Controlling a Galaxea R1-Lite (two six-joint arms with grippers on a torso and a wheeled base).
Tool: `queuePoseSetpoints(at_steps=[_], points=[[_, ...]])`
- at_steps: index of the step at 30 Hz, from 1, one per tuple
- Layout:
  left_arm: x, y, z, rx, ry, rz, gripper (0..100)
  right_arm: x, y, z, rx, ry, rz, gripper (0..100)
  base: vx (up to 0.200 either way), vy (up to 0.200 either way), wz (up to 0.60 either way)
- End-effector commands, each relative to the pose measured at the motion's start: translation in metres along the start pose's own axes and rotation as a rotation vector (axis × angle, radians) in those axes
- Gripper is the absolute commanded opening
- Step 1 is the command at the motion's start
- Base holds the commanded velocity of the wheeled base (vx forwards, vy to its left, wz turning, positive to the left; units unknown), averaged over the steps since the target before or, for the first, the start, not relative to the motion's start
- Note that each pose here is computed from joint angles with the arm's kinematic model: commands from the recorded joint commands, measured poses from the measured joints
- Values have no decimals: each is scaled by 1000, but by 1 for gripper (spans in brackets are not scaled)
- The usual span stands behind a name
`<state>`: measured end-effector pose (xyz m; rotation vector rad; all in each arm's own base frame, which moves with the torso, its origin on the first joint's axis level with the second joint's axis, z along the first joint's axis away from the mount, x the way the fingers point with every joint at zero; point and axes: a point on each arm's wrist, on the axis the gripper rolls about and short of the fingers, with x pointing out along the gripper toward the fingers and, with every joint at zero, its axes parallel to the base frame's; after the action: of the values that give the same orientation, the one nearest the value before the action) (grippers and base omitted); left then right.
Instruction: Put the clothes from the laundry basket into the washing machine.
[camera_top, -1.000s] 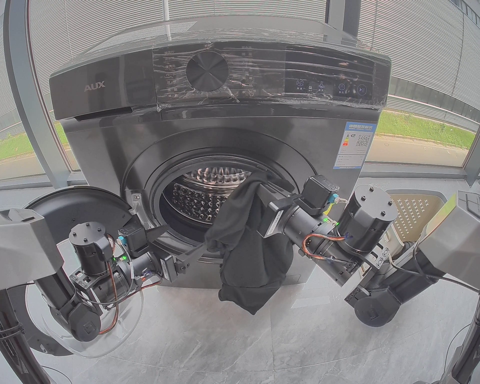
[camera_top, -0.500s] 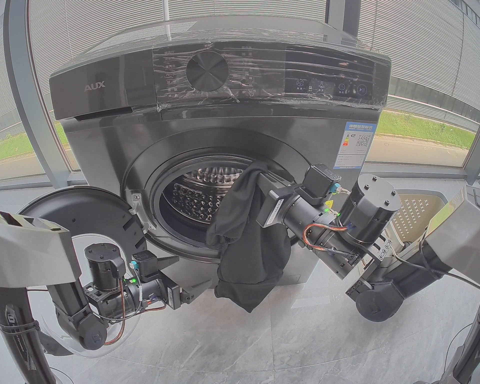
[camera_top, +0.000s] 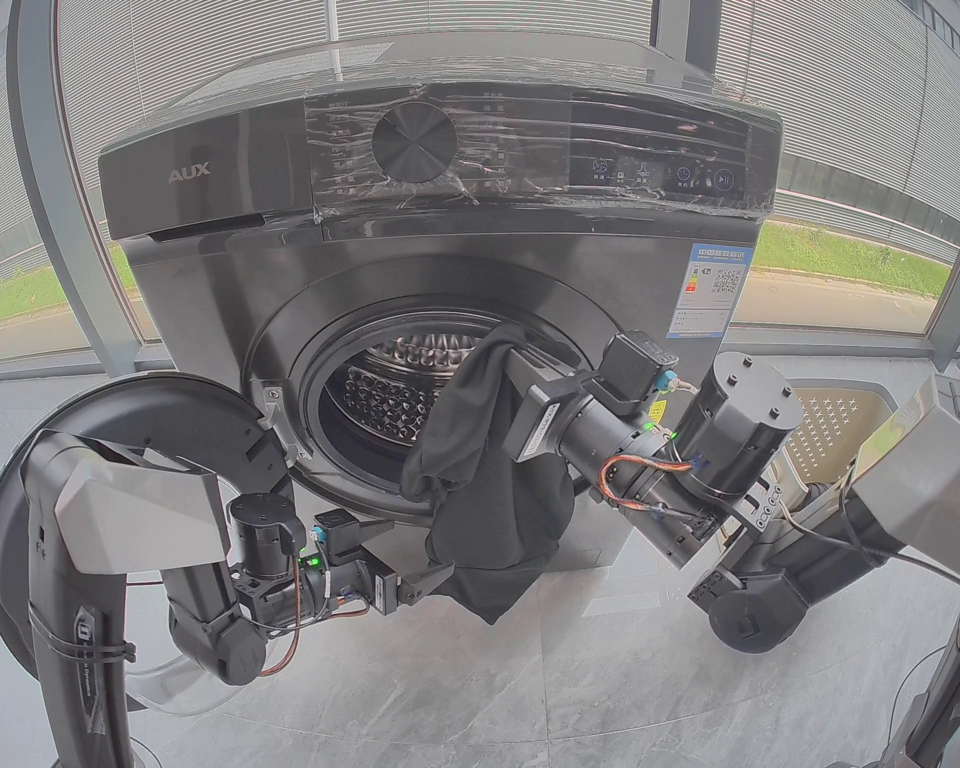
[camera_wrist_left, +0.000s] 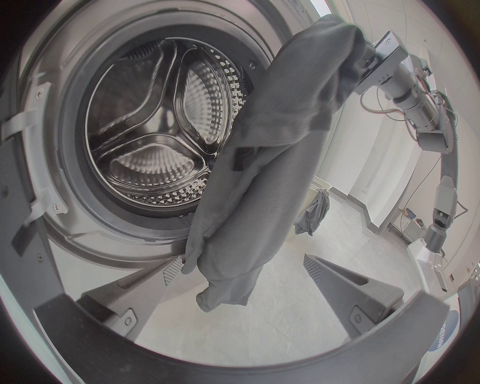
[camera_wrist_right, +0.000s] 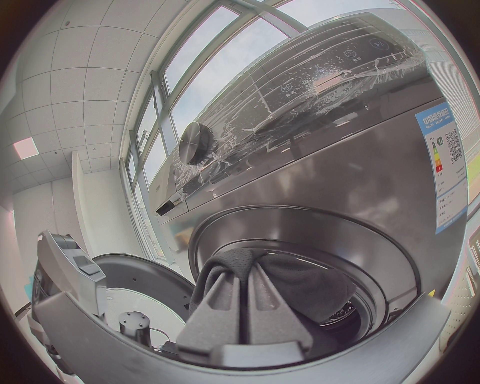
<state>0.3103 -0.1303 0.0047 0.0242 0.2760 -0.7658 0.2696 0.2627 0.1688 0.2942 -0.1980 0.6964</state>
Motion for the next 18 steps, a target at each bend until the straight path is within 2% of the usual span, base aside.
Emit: queuePoseSetpoints(at_steps=[1, 11, 12, 18], points=[[18, 7, -16, -7, 18, 2, 100, -1, 4, -3, 4, 6, 11, 0, 0, 0, 0], [42, 17, -27, -2, -6, 9, 100, -3, 10, -5, 14, 13, 24, 0, 0, 0, 0], [43, 17, -27, -1, -8, 9, 0, -3, 10, -5, 14, 13, 24, 0, 0, 0, 0], [48, 19, -29, 0, -15, 8, 0, -4, 11, -6, 14, 18, 25, 0, 0, 0, 0]])
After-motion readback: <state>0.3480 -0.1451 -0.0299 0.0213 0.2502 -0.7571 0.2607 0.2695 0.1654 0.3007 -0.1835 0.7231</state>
